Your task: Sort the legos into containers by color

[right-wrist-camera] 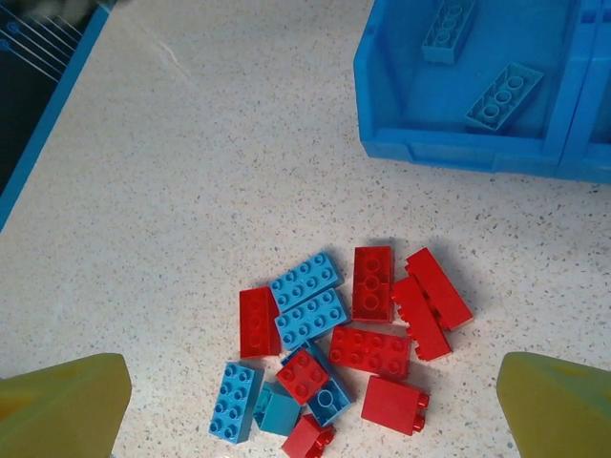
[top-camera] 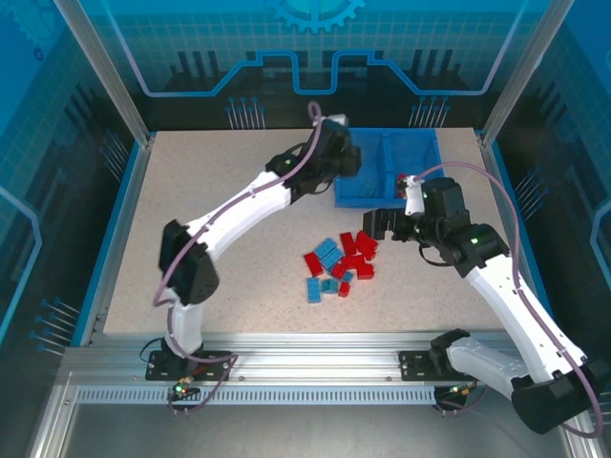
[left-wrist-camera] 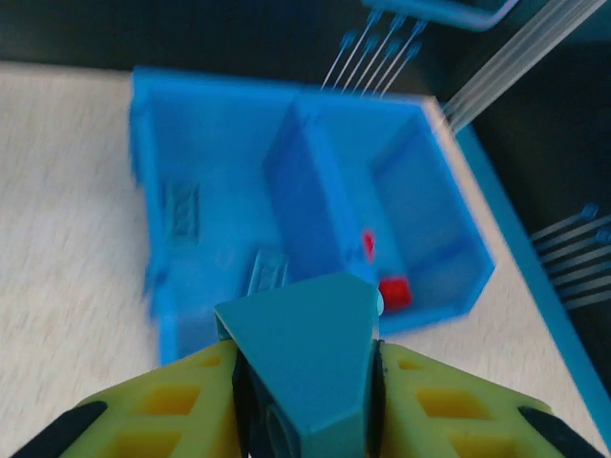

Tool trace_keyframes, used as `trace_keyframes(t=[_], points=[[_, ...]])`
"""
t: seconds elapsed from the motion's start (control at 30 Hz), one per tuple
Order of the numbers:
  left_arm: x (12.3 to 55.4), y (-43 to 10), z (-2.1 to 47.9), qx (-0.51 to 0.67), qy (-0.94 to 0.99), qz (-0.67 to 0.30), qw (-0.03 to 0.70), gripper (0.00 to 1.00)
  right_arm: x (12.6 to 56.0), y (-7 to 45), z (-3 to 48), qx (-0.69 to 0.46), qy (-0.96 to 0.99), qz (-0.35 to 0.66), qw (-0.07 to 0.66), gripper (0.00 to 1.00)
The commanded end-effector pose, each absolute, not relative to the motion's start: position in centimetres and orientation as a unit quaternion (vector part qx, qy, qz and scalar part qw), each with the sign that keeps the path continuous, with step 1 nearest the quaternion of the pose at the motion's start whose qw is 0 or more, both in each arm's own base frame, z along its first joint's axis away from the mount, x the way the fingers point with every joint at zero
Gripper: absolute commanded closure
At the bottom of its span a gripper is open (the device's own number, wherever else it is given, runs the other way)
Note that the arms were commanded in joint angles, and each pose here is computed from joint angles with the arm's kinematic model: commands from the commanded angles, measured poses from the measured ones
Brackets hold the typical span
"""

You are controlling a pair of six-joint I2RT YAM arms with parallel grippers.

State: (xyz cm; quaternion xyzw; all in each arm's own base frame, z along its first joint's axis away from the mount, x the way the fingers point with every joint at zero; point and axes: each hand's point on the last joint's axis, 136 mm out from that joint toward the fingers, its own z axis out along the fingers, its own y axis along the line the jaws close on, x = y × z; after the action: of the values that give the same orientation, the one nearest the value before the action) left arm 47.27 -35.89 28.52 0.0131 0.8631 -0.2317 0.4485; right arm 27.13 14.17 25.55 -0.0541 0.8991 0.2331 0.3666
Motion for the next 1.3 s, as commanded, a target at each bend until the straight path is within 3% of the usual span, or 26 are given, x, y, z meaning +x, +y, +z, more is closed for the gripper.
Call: trace_keyframes(t=[0.0, 0.13, 0.3, 0.37, 0.5, 0.77, 0.9, 1.07, 1.27], points=[[51.6, -37.2, 26.9, 0.051, 0.855, -0.179, 0.484, 0.66, 26.2, 13.8, 26.0, -0.046, 0.898, 0.229, 0.374, 0.00], [55.6, -38.6, 25.2, 0.052, 0.847, -0.174, 0.500, 0.66, 25.3, 13.1, 26.3, -0.043, 0.897, 0.223, 0.379, 0.00], [57.7, -40.3, 22.2, 0.079, 0.837, -0.185, 0.509, 0.65, 24.2, 12.3, 26.6, -0.041, 0.895, 0.216, 0.387, 0.00], [57.8, -40.7, 21.7, 0.082, 0.836, -0.190, 0.507, 0.63, 24.0, 12.1, 26.7, -0.038, 0.894, 0.215, 0.390, 0.00], [57.7, -40.9, 21.7, 0.080, 0.837, -0.198, 0.504, 0.49, 23.8, 12.0, 26.7, -0.033, 0.892, 0.220, 0.393, 0.00], [55.7, -40.2, 26.2, 0.063, 0.833, -0.228, 0.501, 0.39, 24.1, 12.2, 26.8, -0.031, 0.893, 0.222, 0.390, 0.00], [51.7, -39.2, 30.6, 0.055, 0.815, -0.276, 0.507, 0.38, 24.5, 12.3, 25.7, -0.030, 0.898, 0.217, 0.382, 0.00], [42.6, -36.1, 35.2, 0.099, 0.766, -0.321, 0.547, 0.38, 25.9, 13.3, 22.9, -0.034, 0.914, 0.214, 0.343, 0.00], [30.8, -31.6, 34.0, 0.255, 0.752, -0.273, 0.543, 0.32, 27.1, 16.1, 17.8, -0.056, 0.938, 0.214, 0.266, 0.08]])
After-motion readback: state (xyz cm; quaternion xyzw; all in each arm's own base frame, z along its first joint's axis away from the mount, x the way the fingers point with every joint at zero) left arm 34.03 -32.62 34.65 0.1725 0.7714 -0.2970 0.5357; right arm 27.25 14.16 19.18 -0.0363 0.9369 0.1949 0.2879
